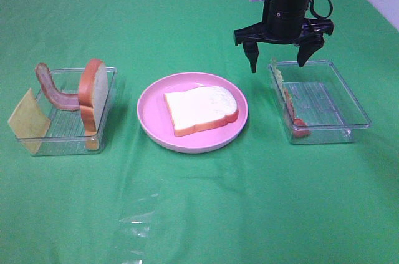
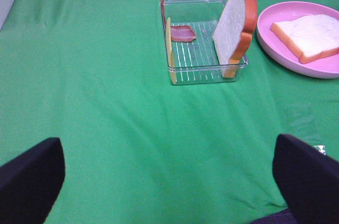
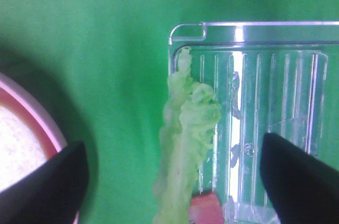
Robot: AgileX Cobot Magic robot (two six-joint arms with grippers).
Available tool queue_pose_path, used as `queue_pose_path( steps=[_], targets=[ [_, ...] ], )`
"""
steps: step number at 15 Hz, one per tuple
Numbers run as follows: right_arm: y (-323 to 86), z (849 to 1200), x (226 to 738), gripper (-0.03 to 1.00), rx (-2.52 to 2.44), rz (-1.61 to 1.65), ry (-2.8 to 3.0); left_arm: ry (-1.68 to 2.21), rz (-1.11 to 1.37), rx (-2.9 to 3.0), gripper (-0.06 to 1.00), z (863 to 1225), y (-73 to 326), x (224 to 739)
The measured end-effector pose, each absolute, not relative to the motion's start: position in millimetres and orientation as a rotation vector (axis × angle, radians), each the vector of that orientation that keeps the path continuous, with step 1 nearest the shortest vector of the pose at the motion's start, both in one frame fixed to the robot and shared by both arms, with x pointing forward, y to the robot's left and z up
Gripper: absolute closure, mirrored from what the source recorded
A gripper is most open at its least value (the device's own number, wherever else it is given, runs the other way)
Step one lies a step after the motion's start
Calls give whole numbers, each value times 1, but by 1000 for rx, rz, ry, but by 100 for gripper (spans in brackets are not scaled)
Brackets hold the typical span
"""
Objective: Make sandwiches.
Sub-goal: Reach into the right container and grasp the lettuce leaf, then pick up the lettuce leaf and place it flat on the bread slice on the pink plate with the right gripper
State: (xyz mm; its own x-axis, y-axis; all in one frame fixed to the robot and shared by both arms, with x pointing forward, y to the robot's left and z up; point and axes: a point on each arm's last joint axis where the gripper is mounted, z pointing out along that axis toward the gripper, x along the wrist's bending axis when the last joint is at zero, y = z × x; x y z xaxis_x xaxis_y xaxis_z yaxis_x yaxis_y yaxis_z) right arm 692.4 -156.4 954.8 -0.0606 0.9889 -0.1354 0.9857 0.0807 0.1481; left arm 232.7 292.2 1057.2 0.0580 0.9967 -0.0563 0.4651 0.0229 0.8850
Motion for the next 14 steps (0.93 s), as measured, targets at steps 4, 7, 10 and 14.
queue_pose_path(
  steps=[4, 7, 10, 14],
  targets=[
    [-156, 955, 692, 77, 2001, 24, 2169, 1516, 858, 1553, -4, 1057, 292, 233],
    [-156, 955, 692, 95, 1979, 21, 2189, 1516, 858, 1553, -4, 1057, 292, 233],
    [-156, 955, 692, 95, 1942, 13, 2222, 1516, 858, 1553, -4, 1057, 292, 233],
    [-160, 959, 690, 95, 1876, -47, 2248, 1516, 858, 1553, -4, 1057, 292, 233]
  ],
)
